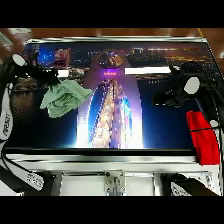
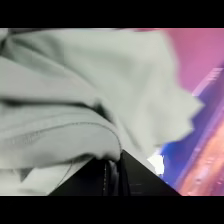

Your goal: Fold the shirts.

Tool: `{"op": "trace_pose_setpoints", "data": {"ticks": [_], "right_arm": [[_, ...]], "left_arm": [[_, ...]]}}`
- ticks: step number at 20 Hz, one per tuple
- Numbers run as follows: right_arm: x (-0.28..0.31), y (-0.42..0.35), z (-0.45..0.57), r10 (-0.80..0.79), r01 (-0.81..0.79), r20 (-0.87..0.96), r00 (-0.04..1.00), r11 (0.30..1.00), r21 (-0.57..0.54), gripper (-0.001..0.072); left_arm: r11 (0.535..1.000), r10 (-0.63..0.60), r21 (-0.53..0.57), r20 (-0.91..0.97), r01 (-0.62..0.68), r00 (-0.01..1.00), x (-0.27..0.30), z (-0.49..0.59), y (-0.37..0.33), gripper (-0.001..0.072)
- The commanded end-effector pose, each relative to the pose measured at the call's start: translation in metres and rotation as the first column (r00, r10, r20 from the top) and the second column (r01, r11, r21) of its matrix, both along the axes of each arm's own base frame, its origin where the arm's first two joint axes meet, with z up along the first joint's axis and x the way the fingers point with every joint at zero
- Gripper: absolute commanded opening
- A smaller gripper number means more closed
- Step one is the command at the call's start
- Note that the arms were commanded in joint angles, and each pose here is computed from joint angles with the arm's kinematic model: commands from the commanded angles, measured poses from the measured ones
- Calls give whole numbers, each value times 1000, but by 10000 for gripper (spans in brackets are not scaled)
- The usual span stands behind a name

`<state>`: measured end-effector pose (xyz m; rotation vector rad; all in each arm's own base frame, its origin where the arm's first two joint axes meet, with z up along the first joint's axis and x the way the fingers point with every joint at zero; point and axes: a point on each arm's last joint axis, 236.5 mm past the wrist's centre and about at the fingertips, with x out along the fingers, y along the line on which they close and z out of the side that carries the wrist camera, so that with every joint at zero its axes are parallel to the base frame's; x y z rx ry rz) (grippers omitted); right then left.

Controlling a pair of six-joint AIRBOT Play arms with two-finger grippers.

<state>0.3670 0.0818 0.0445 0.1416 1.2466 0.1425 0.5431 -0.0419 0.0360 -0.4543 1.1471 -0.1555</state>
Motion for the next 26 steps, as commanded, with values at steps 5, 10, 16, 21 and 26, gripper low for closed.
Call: {"op": "trace_pose_setpoints", "data": {"ticks": [5, 10, 16, 21, 26], "right_arm": [[-4, -2, 63, 169, -160, 154, 974, 985, -72, 579], [-10, -51, 203, 154, -27, 481, 863, 965, -261, 579], [-59, -61, 212, 97, 8, 433, 896, 972, -235, 579], [-75, -22, 125, 125, -108, 191, 974, 990, -96, 579], [-88, -12, 25, 113, -112, 24, 993, 993, -40, 579]], "left_arm": [[962, -256, 145, 782, 233, 569, -157, 382, -114, 35], [974, -52, 5, 978, 226, 203, -275, 524, -108, 35], [938, -227, 49, 835, 343, 501, -212, 401, -163, 36], [884, -388, -47, 478, 464, 788, -182, 190, -249, 36], [786, -534, -178, 287, 592, 795, -230, 55, -385, 36]]}}
